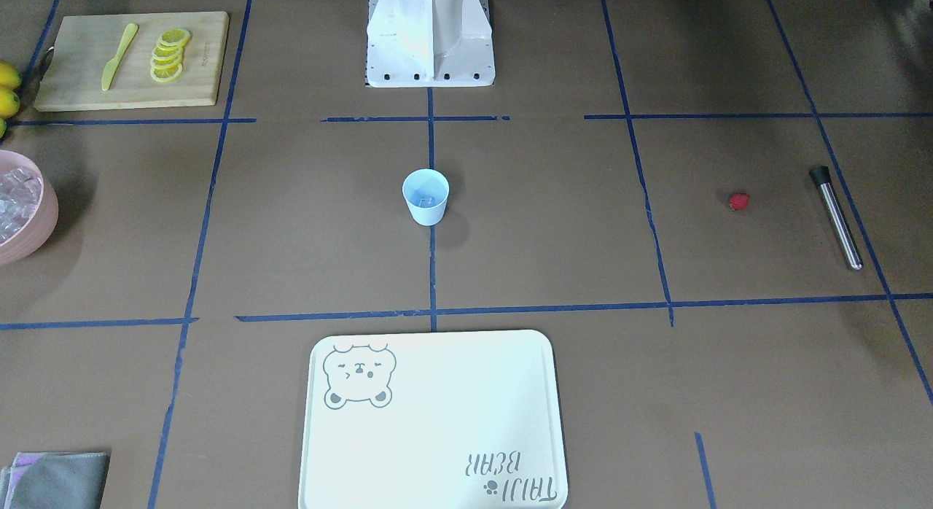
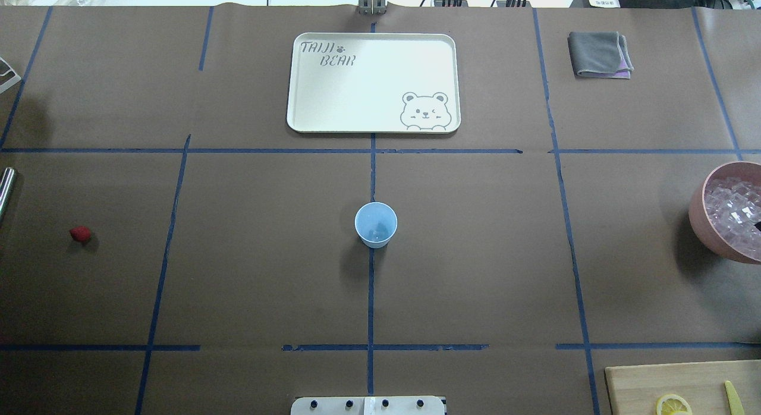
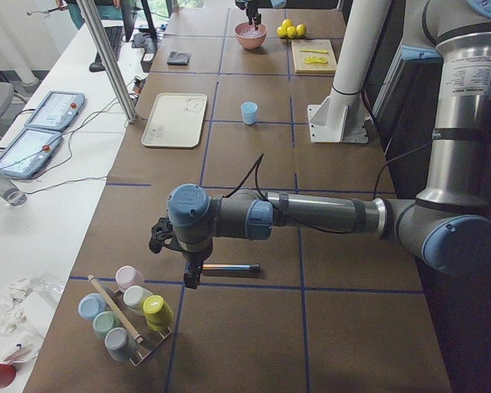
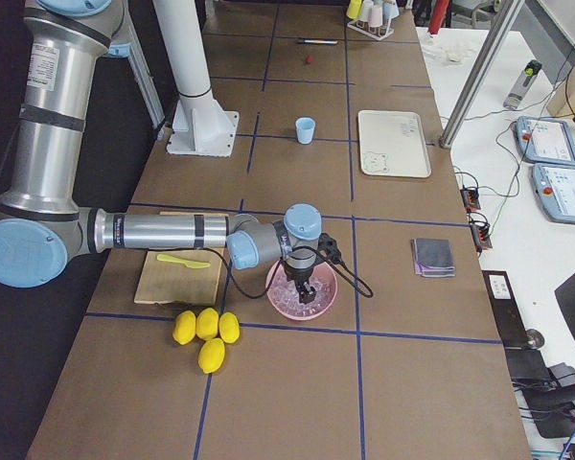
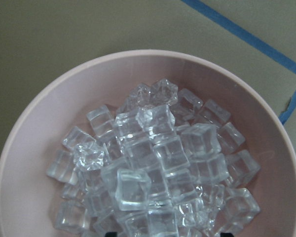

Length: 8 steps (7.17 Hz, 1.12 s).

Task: Mash ice and strawberries in cup
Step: 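Lower the right gripper into the ice cubes in the bowl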

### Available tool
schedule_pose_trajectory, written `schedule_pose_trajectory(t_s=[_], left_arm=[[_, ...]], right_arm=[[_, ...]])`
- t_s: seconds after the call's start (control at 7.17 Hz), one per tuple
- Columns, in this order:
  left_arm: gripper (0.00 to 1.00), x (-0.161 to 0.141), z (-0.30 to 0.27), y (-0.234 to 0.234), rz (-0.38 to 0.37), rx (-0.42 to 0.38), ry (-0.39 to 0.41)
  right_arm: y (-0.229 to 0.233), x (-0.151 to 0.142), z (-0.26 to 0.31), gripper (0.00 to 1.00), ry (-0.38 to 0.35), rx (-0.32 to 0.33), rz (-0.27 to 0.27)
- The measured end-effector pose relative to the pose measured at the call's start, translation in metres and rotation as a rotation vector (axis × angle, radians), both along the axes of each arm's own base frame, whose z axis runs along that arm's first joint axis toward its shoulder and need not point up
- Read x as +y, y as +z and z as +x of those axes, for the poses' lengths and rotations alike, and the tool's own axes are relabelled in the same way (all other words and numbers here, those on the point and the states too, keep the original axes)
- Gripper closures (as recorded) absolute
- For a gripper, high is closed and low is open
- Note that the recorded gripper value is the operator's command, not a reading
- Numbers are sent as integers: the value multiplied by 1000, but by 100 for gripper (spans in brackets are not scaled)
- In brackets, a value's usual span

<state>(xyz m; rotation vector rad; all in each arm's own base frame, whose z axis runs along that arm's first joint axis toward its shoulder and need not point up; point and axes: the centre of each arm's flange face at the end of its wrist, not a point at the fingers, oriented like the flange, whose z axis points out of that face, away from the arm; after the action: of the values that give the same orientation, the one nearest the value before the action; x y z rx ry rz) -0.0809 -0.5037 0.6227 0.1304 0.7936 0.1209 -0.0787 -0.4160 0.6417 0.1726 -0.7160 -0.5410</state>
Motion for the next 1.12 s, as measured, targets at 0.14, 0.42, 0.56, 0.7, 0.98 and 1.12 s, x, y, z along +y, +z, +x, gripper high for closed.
schedule_pose_trajectory(t_s=[0.14, 0.42, 0.56, 0.7, 0.98, 1.12], left_arm=[[0, 0, 0, 0, 0, 0, 0], [0, 0, 0, 0, 0, 0, 0], [0, 0, 0, 0, -1, 0, 0], [0, 0, 0, 0, 0, 0, 0], [0, 0, 0, -1, 0, 0, 0], [0, 0, 0, -1, 1, 0, 0]], right_arm=[[2, 1, -3, 27, -9, 1, -3], [5, 3, -5, 33, -14, 4, -9], [7, 3, -5, 34, -15, 5, -13], [8, 3, -5, 35, -15, 6, -15], [9, 3, -5, 37, -14, 11, -16], [10, 2, -5, 38, -14, 12, -16]])
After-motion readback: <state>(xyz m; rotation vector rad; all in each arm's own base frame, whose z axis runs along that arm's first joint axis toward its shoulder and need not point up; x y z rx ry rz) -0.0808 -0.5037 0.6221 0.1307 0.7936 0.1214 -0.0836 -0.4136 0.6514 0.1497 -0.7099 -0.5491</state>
